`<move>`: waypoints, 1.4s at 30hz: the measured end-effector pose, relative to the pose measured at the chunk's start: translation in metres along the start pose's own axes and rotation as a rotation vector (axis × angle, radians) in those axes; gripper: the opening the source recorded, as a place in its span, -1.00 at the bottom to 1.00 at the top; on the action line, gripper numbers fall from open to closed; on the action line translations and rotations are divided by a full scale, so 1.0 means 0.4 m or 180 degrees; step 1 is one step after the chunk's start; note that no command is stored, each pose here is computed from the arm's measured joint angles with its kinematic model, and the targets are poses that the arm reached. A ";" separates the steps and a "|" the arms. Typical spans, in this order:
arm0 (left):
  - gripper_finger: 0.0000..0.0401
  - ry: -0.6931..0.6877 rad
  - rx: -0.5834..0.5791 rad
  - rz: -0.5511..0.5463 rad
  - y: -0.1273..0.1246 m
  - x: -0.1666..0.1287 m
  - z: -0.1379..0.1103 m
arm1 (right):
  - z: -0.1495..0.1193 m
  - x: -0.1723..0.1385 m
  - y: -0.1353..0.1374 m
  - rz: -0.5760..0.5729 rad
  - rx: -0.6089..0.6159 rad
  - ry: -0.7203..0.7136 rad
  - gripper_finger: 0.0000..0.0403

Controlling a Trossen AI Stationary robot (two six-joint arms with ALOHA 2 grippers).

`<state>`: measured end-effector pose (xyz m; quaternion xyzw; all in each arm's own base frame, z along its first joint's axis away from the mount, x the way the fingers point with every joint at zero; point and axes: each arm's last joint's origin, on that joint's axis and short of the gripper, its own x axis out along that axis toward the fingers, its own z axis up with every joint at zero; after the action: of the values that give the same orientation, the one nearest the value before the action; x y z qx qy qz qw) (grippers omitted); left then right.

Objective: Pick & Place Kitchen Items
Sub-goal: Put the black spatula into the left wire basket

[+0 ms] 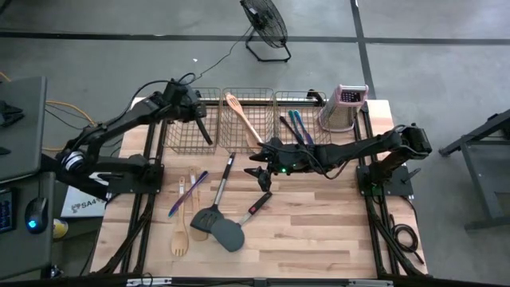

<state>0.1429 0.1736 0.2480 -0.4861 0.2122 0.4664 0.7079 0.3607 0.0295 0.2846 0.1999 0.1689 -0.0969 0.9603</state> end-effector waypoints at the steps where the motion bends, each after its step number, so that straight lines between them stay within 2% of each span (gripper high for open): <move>1: -1.00 0.0038 -0.0024 0.0011 0.001 0.005 -0.001 | 0.001 0.000 -0.001 -0.0004 0.0001 -0.0002 0.17; 9: -1.00 0.0298 -0.0179 0.0208 0.011 0.057 -0.008 | 0.019 0.007 -0.038 -0.0131 0.0158 -0.0054 0.17; 27: -1.00 0.0681 -0.0311 0.0536 0.044 0.159 -0.013 | 0.036 0.013 -0.077 -0.0253 0.0137 -0.0100 0.17; 38: -1.00 0.0718 -0.0371 0.0607 0.057 0.175 -0.009 | 0.035 0.013 -0.077 -0.0255 0.0094 -0.0090 0.17; 42: -0.94 0.0703 -0.0367 0.0590 0.056 0.176 -0.008 | 0.033 0.013 -0.078 -0.0275 0.0008 -0.0048 0.17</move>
<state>0.1574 0.2047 0.1825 -0.5526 0.3056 0.4849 0.6051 0.3613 -0.0047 0.2829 0.1929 0.1700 -0.1399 0.9562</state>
